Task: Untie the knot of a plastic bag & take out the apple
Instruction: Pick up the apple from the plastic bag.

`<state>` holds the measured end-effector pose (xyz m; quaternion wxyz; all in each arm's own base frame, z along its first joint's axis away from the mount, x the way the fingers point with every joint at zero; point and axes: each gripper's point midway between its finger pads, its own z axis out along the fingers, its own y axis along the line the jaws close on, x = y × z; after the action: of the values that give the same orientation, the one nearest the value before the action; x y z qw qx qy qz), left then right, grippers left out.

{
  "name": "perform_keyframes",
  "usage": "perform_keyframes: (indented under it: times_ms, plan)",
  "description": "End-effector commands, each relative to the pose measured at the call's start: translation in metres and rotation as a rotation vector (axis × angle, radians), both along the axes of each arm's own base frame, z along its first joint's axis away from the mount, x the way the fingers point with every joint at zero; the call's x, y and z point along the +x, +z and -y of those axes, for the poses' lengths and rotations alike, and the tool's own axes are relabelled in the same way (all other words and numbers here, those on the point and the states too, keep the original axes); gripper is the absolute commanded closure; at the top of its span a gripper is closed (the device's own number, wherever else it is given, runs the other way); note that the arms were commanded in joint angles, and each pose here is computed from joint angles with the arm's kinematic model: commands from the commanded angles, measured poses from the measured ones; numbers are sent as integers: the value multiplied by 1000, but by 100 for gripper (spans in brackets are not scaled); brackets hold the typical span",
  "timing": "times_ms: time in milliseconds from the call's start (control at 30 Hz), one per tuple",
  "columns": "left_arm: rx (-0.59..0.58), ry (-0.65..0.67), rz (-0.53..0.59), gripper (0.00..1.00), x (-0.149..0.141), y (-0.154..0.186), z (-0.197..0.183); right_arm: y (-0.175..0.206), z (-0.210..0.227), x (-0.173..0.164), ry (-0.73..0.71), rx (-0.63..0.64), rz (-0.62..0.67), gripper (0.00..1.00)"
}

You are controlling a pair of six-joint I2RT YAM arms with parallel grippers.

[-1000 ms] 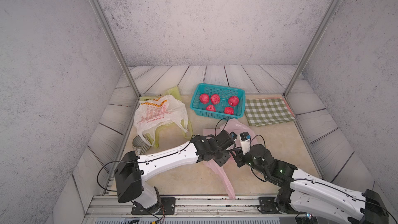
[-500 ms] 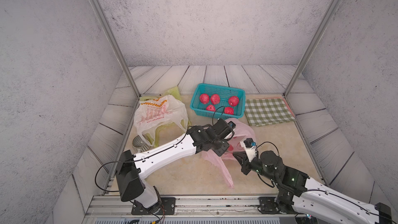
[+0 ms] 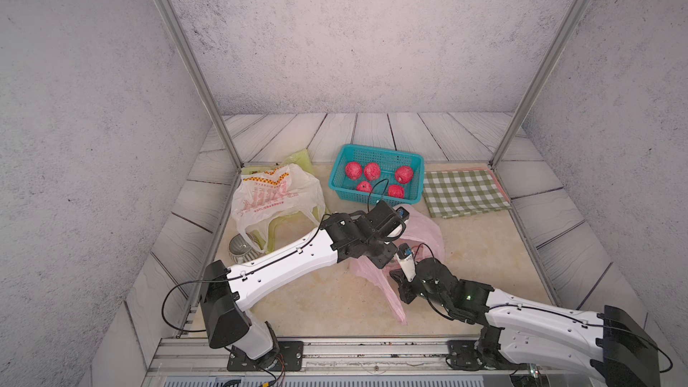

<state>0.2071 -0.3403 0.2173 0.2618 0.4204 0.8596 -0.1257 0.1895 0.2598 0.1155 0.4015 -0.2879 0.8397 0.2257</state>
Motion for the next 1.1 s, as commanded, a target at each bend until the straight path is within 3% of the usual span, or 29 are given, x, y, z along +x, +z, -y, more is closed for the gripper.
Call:
perform_keyframes:
  times_ms: [0,67,133,433,500,567,667,733,933,1067]
  plan:
    - [-21,-14,0,100,-6,15,-5,24,-11,21,-51,44,107,100]
    - [-29,-25,-4,100,-8,17,-5,21,-11,29,-75,24,123,99]
    - [-34,-30,-5,100,-9,18,-5,17,-12,36,-104,6,138,93]
    - [-36,-39,-12,100,-14,21,-9,10,-21,76,-257,-16,215,91]
    - [-28,-39,-10,100,-14,20,-10,5,-30,82,-248,-30,207,77]
    - [-18,-38,-7,100,-13,19,-12,-2,-41,86,-228,-45,183,50]
    - [-6,-36,-2,100,-13,17,-14,-17,-53,88,-206,-50,146,23]
    - [3,-36,-2,100,-12,15,-15,-28,-56,88,-206,-59,123,16]
    - [19,-32,5,100,-12,14,-19,-67,-54,82,-210,-89,46,9]
    - [15,-35,-3,100,-13,12,-18,-70,-59,83,-193,-75,51,0]
